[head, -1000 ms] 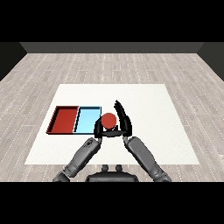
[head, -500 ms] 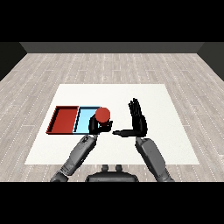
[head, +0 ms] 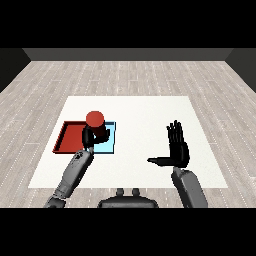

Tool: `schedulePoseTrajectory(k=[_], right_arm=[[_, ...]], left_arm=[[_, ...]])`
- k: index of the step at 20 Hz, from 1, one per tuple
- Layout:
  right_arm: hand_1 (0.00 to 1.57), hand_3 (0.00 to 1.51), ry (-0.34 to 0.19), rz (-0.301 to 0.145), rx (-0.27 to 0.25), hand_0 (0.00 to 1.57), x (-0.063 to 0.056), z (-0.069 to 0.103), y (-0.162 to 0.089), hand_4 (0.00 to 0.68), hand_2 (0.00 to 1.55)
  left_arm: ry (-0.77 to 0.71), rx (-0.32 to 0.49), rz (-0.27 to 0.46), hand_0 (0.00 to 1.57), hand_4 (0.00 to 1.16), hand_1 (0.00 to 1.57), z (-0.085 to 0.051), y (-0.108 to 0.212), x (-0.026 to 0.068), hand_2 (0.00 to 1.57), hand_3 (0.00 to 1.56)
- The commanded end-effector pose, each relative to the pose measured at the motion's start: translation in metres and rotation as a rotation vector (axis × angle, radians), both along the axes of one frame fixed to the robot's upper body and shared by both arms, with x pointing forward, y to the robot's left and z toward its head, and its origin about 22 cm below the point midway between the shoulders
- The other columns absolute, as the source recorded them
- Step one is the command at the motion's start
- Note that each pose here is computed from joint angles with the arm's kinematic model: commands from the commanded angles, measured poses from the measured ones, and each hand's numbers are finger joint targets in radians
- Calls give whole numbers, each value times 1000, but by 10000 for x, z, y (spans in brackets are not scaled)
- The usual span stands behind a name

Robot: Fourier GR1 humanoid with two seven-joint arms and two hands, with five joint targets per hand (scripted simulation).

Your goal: Pick the red can and put it in the red box

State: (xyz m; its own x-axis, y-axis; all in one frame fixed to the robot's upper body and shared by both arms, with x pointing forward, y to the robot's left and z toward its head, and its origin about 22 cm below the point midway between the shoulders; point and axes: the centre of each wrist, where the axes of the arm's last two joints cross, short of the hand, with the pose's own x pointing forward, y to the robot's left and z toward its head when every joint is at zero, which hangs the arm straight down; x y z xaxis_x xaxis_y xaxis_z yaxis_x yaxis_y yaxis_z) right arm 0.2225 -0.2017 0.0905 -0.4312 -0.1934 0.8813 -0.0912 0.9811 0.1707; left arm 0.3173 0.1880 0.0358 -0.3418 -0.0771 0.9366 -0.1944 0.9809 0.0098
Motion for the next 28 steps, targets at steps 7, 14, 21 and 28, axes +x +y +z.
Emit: schedulePoseTrajectory(k=[7,14,21,28], right_arm=[[0,0,67,-60,9,0,24,-364,-367,0,0],[0,0,89,-98,-8,0,114,-452,-443,0,0],[0,0,104,-95,-4,0,243,-549,-456,0,0],[0,0,89,-111,-11,0,405,-742,-370,0,0]], left_arm=[[166,305,225,1571,1122,1571,40,1189,149,1536,1468],[508,452,370,1571,1051,1571,-347,1887,151,1549,1473],[823,517,456,1063,821,1063,-681,2138,110,978,616],[908,535,347,879,517,879,-971,1871,116,925,776]])
